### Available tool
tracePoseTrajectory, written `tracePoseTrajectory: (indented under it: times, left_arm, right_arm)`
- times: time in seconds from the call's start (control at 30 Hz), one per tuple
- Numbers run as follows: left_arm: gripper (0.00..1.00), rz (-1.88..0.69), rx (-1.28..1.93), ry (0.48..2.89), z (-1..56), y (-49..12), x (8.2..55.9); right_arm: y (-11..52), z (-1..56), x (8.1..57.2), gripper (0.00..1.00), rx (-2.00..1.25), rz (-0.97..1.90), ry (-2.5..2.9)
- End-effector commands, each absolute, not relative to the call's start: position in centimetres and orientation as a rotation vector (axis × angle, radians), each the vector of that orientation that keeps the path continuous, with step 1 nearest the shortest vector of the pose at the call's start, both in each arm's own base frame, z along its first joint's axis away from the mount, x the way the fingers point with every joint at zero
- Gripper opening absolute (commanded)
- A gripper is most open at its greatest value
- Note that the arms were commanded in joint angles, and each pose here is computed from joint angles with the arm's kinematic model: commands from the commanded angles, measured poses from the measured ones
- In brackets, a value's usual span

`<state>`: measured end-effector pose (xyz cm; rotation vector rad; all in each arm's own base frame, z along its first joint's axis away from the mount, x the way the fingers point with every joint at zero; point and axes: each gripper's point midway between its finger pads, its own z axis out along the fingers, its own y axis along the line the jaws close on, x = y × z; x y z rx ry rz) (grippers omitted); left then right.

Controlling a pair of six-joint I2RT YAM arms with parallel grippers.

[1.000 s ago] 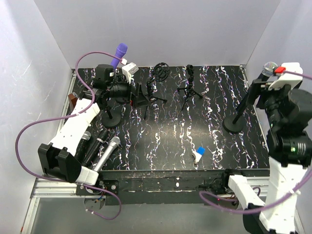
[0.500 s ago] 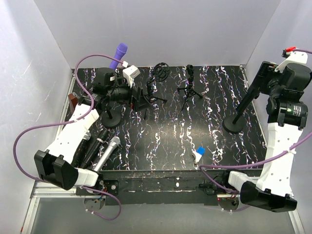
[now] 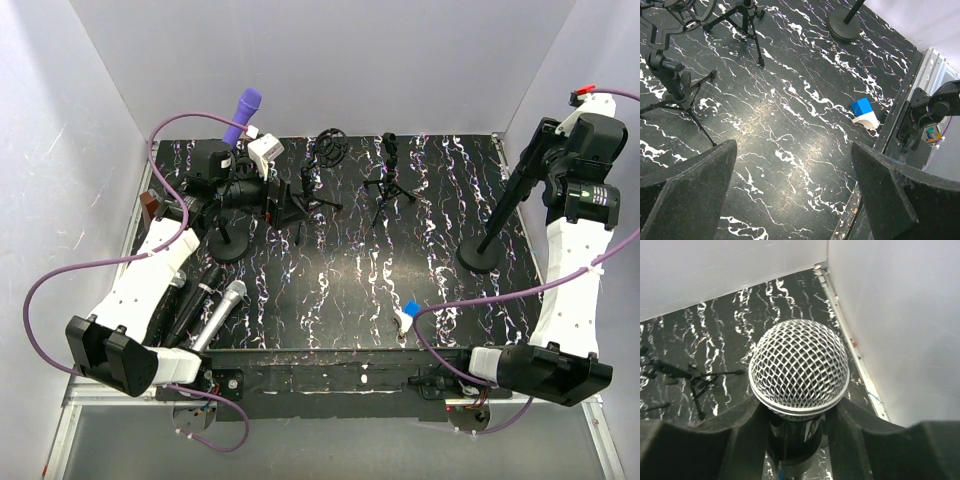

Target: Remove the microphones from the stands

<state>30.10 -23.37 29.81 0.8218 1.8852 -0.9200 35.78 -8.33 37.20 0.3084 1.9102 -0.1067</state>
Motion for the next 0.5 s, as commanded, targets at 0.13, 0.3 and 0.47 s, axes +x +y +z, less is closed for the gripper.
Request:
tracePoseTrajectory:
  times: [0.13, 0.3, 0.47]
  left_arm:
    - [0.98, -0.948, 0.862, 1.820, 31.5, -23.9, 29.7]
    - [0.98, -0.976, 0.861, 1.826, 31.3, -24.4, 30.3]
    - [0.98, -1.008, 0.867, 1.818, 31.7, -25.0, 30.8]
  right_arm:
    - [-1.8, 40.7, 34.6, 0.31, 0.044, 0.216, 1.779]
    - [3.7, 41.6, 33.0, 0.21, -0.173, 0.518, 1.736]
    - [8.2, 42.4, 31.5, 0.18, -0.348, 0.737, 1.696]
